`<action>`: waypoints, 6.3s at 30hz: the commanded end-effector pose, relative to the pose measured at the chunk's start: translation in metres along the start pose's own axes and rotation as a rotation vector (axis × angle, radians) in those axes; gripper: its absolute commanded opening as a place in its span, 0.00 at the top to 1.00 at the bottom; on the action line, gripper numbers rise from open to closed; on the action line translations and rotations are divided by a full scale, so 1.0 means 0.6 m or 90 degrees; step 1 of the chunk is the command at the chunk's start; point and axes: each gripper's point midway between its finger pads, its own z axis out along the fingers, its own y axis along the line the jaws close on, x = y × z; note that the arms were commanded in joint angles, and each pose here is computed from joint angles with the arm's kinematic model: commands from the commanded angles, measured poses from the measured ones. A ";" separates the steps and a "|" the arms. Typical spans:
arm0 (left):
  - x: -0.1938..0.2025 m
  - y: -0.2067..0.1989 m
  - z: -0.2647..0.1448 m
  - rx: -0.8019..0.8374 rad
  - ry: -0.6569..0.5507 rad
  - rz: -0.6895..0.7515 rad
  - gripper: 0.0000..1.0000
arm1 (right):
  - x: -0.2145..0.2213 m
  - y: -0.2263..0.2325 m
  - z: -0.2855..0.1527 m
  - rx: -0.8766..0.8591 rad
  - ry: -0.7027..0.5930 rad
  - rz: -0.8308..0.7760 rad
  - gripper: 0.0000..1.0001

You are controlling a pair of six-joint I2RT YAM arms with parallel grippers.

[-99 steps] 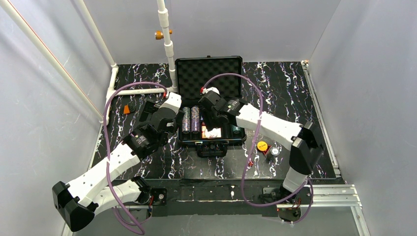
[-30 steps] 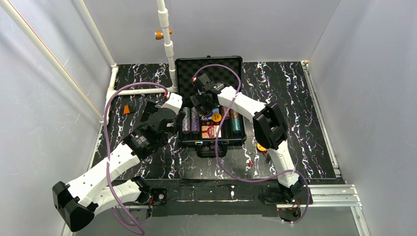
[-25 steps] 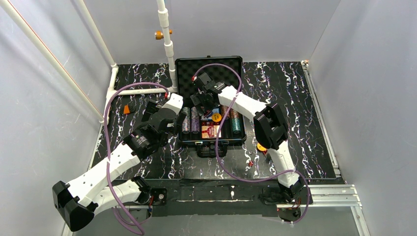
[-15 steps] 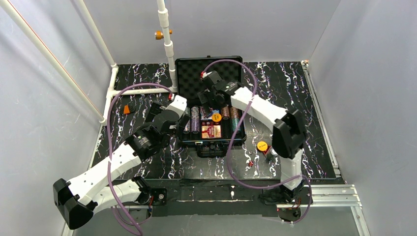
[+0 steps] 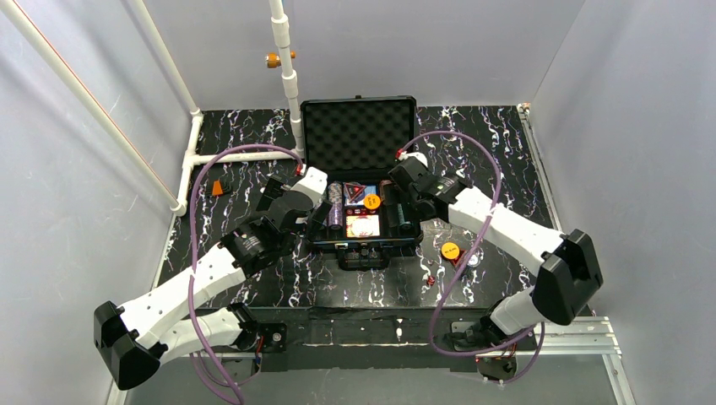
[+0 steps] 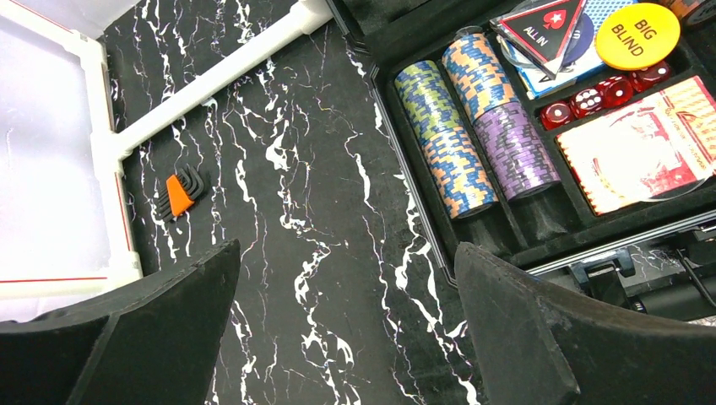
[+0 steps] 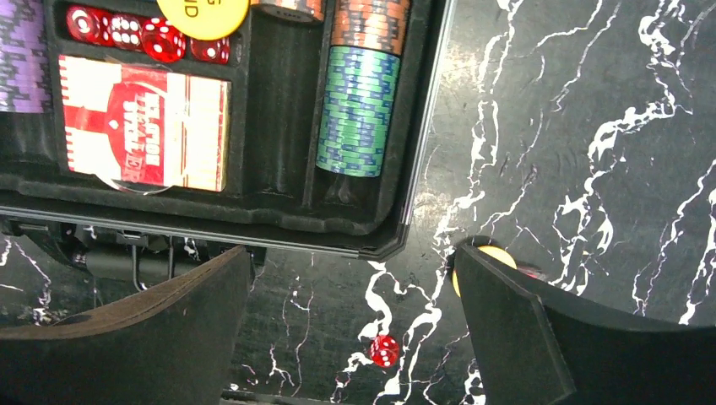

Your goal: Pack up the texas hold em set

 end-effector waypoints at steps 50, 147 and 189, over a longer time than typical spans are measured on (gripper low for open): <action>0.002 -0.208 -0.061 0.310 0.043 -0.028 0.06 | 0.033 -0.135 -0.072 0.021 -0.070 0.223 0.02; 0.031 -0.677 -0.010 0.341 0.211 0.077 0.63 | -0.083 -0.200 -0.228 0.052 -0.338 0.280 0.02; -0.054 -0.578 -0.049 0.319 0.132 0.039 1.00 | -0.148 -0.191 -0.254 0.035 -0.380 0.289 0.02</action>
